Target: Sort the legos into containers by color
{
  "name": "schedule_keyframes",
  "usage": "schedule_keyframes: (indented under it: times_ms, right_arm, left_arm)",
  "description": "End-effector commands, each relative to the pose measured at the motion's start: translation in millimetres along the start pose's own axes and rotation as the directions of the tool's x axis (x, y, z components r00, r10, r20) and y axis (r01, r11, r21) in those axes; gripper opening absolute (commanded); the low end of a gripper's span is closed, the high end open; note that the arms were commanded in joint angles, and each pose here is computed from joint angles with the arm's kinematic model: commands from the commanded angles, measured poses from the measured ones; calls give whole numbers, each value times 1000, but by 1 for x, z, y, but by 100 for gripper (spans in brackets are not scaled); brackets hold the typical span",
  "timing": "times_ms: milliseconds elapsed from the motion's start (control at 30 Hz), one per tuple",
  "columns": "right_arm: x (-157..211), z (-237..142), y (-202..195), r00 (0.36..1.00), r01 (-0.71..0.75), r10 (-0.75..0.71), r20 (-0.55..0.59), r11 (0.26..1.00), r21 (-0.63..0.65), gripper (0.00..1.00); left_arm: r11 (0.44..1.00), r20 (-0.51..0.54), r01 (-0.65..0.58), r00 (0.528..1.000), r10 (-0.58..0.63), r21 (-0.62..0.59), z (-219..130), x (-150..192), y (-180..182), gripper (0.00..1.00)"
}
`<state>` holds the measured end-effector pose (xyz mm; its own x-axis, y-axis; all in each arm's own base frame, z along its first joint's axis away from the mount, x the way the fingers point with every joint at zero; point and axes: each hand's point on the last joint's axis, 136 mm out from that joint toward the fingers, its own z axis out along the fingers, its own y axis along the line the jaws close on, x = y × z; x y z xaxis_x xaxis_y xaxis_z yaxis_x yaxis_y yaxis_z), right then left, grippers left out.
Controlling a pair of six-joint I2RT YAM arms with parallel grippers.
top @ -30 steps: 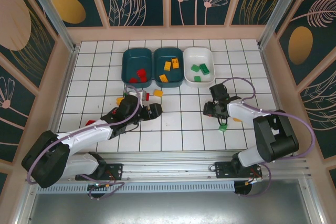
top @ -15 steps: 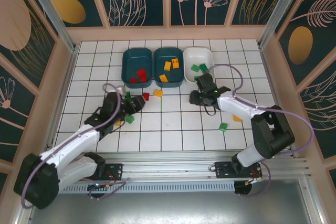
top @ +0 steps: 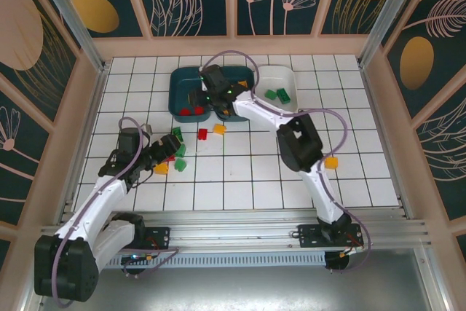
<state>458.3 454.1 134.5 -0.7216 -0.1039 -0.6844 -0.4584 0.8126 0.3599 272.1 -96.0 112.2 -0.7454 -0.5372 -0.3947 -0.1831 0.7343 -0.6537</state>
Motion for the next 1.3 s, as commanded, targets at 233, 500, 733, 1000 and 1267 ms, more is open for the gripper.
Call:
schedule_keyframes:
  times_ms: [233,500,733,1000,1267]
  right_arm:
    - [-32,-4,12,999,48,-48,7,999,24,71]
    - [-25,-88,-18,996,5,-13,92,996,84,71]
    - [57,-174,-119,977,-200,175,124,953,230,71]
    - [129,-274,-224,897,-438,374,234,821,367,71]
    - [146,-289,-240,874,-481,418,247,814,326,71]
  left_arm:
    - [998,-22,-60,998,60,8,-7,-12,-19,73]
    - [954,-86,-286,957,279,-87,31,-4,-68,71]
    - [862,-172,-446,894,414,-239,84,-2,-77,71]
    - [766,-256,-526,850,460,-371,123,4,-52,67]
    - [740,-308,-562,826,473,-370,163,12,-41,57]
